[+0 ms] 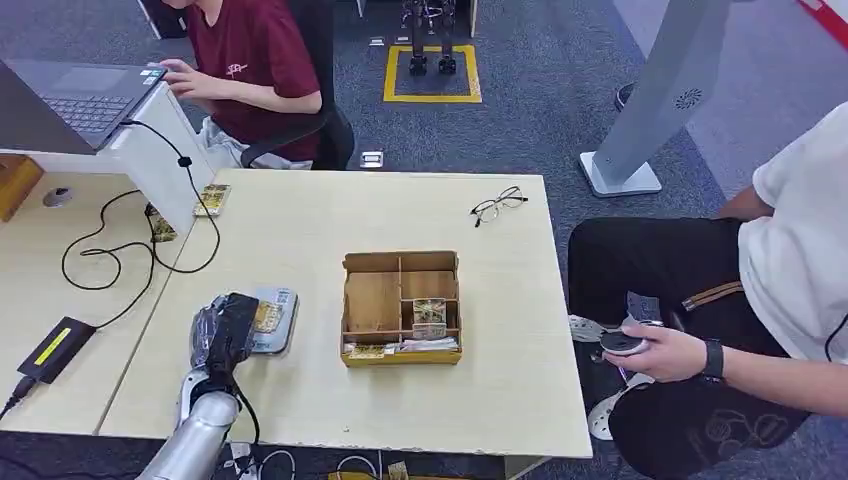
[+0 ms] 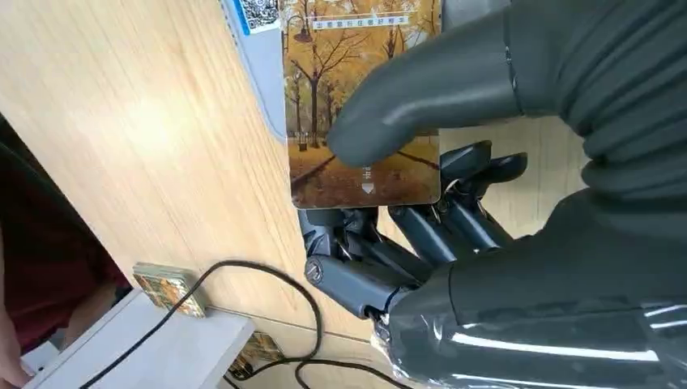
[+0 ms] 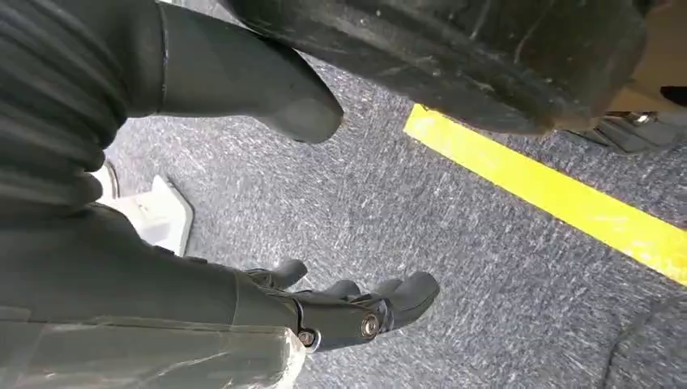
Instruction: Pass the card to the sensor for recognition and then transmit it.
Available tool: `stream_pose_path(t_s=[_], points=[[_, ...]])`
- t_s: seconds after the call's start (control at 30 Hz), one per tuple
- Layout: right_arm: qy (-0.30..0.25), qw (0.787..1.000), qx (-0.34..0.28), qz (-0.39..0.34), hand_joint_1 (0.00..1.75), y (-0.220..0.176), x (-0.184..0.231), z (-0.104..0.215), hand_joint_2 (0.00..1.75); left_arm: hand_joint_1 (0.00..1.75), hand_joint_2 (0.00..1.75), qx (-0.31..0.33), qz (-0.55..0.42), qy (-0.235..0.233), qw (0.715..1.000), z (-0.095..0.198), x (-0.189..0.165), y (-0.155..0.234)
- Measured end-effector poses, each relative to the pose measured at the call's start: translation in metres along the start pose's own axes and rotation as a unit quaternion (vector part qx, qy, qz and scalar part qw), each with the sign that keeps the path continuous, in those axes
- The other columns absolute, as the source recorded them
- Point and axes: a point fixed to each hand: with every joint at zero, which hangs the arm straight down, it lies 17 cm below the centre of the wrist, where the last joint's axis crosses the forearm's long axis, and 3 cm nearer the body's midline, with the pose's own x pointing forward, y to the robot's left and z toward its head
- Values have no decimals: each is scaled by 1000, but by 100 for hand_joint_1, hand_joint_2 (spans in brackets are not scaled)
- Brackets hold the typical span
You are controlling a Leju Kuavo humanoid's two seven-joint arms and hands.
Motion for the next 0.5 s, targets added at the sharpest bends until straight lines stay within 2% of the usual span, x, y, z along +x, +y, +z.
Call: stream_pose_path(t_s=[0.33, 0.5], points=[[-4, 1000, -1, 0, 0, -1, 2, -1, 175, 175, 175, -2, -14, 6, 1000, 2, -10, -2], [-5, 1000, 0, 0, 0, -1, 1, -1, 175, 175, 175, -11, 9, -54, 998, 8, 13, -7]])
